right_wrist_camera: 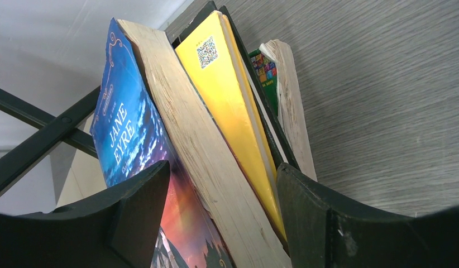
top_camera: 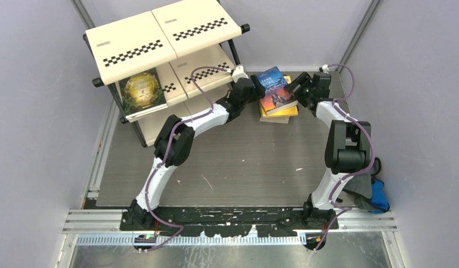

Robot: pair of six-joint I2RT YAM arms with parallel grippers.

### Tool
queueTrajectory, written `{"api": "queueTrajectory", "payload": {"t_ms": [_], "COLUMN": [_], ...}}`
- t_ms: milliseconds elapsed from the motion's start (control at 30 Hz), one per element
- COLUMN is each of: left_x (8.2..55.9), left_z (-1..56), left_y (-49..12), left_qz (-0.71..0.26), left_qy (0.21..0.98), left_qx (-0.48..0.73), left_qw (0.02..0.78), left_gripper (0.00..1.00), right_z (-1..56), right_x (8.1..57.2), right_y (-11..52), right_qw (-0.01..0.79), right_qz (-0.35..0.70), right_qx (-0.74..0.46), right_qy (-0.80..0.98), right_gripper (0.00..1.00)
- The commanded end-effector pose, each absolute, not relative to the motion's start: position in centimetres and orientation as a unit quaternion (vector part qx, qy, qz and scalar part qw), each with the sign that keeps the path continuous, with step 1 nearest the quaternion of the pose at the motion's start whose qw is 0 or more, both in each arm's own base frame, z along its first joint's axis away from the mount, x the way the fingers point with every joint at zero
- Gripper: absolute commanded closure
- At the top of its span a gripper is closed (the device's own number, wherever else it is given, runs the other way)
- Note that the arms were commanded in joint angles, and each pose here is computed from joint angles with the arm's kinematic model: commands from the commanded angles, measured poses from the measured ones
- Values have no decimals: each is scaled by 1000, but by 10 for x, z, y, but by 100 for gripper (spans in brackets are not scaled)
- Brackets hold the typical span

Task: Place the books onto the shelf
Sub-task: Pick up the book from the center of the board.

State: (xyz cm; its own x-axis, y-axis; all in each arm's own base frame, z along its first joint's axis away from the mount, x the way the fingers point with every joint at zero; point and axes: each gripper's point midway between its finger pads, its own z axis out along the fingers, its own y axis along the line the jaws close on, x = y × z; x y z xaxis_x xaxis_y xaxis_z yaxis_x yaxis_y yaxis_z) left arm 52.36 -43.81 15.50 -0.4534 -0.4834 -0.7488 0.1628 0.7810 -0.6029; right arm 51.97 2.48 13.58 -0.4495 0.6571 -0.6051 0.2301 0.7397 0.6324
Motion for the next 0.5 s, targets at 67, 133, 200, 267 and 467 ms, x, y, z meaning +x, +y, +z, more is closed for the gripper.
{"api": "queueTrajectory", "payload": {"t_ms": [67,133,200,267,467], "left_x": [525,524,522,519,507], "left_z": [147,148,144,141,133], "left_y": [-439,-438,-436,-432,-425], "left_qz": [-328,-328,-323,-318,-307], "left_qy": [793,793,799,802,810], "left_qx": [-122,-124,-127,-133,-149], "left_qw": [499,497,491,488,478], "left_gripper": [37,37,37,37,37], "right_z": [171,172,172,172,173], "right_x": [528,529,529,529,528], "right_y": [29,29,28,27,27], "right_qw": [481,482,482,483,484], "right_qz": [252,251,250,247,247], "right_qx": [247,246,246,247,249], "right_qy": [803,803,803,803,802], "right_gripper": [25,25,25,25,25]}}
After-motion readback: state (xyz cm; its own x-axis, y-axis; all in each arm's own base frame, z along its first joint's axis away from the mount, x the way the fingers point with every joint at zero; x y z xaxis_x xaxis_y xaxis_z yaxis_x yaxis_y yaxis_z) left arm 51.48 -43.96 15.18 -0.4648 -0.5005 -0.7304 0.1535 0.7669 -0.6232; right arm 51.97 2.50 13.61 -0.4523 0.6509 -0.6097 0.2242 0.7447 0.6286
